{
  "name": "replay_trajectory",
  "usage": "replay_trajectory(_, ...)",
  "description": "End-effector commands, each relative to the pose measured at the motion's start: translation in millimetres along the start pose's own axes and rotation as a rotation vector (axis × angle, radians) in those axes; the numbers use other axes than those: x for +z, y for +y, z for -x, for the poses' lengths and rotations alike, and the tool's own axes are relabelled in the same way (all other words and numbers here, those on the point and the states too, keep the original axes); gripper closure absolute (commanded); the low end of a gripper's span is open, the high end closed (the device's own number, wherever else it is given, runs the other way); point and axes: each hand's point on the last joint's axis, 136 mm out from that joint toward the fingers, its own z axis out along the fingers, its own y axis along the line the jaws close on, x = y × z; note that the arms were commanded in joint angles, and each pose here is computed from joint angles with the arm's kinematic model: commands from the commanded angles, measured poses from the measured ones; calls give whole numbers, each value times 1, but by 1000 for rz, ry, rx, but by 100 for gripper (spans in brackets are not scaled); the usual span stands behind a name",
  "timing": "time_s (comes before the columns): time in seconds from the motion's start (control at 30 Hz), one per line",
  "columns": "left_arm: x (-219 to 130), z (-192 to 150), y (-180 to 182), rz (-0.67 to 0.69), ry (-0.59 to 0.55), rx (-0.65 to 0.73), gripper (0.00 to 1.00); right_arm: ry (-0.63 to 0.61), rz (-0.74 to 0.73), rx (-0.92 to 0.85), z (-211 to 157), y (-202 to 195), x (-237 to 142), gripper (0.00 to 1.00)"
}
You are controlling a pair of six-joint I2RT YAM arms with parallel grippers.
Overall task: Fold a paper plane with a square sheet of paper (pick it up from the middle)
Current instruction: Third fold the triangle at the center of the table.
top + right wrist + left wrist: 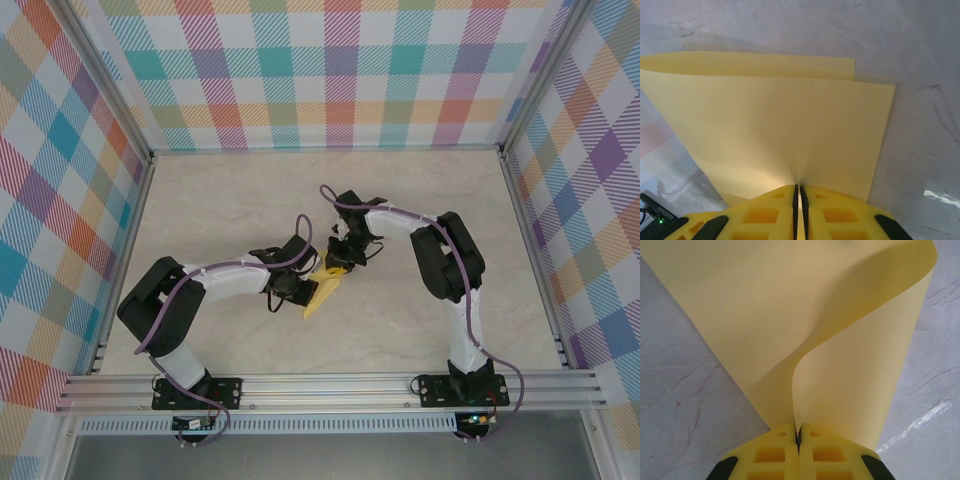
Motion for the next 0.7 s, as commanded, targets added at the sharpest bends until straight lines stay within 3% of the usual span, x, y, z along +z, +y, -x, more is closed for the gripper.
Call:
replay_trajectory(0.0, -4, 1, 5, 7, 0, -18, 100, 65, -105, 54, -14, -29, 18, 86)
replay_trajectory(0.33, -2, -1, 8, 17, 0, -26, 100, 43, -76, 43, -10, -18, 9, 85)
replay_trajectory(0.67, 11, -15, 7, -17, 30, -52, 100, -154, 25, 19, 9, 14, -58, 76)
